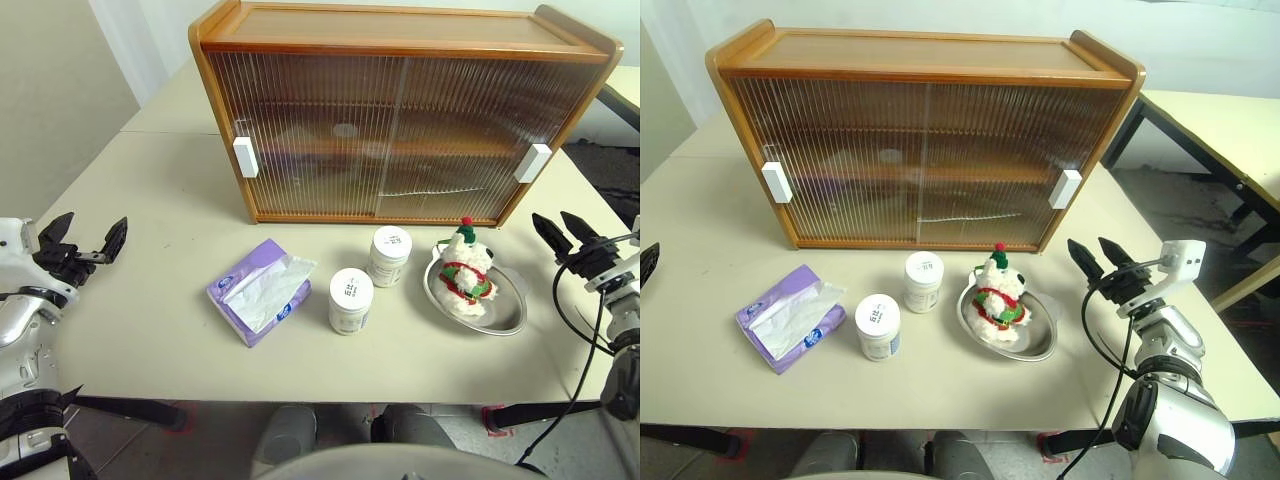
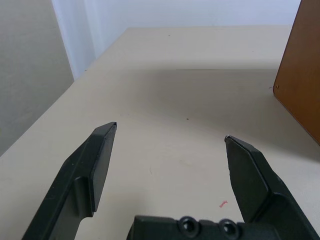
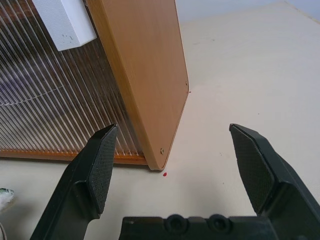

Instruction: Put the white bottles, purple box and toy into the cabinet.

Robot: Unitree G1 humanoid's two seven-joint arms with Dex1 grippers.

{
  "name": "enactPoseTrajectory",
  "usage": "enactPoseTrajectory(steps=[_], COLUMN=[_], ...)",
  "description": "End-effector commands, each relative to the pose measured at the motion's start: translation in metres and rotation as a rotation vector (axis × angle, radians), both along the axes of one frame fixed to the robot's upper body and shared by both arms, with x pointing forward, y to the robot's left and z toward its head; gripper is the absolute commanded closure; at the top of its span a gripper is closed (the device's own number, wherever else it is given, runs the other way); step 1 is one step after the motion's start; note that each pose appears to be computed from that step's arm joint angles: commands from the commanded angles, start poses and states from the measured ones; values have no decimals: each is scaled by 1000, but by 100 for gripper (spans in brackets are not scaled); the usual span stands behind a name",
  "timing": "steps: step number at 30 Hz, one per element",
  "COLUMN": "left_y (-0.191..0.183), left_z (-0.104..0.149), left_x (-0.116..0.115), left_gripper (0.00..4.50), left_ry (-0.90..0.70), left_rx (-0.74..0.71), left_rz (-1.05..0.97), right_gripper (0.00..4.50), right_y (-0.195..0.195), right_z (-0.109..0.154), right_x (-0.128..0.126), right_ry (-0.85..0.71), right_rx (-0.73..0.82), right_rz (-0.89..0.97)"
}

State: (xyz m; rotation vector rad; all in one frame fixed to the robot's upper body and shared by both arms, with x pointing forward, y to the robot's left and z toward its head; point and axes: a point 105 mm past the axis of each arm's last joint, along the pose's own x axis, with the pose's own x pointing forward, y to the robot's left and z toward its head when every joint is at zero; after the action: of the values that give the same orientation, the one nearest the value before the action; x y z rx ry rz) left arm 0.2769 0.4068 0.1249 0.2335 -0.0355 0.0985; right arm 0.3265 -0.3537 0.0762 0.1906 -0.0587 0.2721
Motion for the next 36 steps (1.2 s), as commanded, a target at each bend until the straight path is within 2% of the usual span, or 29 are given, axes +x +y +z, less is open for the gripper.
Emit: enactPoseTrajectory(steps=[1, 4, 8, 13, 17, 21, 24, 27, 30, 36], left_y=[-5, -14, -22, -31, -36, -43, -48, -62, -82, -104], left_z=[1, 1, -4, -12, -6, 17, 35, 47, 57, 67], left_x=[4, 13, 21, 23, 23, 18, 12, 10, 11, 30], left_gripper=[3, 3, 3, 3, 3, 3, 3, 3, 65, 265], left_ry=[1, -4, -3, 12, -11, -79, -108, -109, -93, -76], left_rx=[-11, -28, -43, -49, -43, -10, 24, 51, 88, 102], left_rz=[-30, -82, -100, -121, -152, -227, -294, -390, -493, -531], right_gripper=[0, 0, 0, 0, 0, 0, 0, 0, 0, 0], right_y=[-9, -23, -25, -18, -14, 0, 23, 41, 66, 94], right_z=[8, 21, 13, 4, 13, 24, 27, 41, 61, 80], right_x=[-7, -19, -26, -25, -22, -29, -43, -52, -65, -76], right_ry=[-21, -60, -38, -10, -47, -81, -43, -46, -62, -98], right_rx=[-15, -39, -34, -26, -26, 0, -40, -81, -108, -108], right_rz=[5, 16, 9, 23, 67, 249, 505, 654, 804, 903])
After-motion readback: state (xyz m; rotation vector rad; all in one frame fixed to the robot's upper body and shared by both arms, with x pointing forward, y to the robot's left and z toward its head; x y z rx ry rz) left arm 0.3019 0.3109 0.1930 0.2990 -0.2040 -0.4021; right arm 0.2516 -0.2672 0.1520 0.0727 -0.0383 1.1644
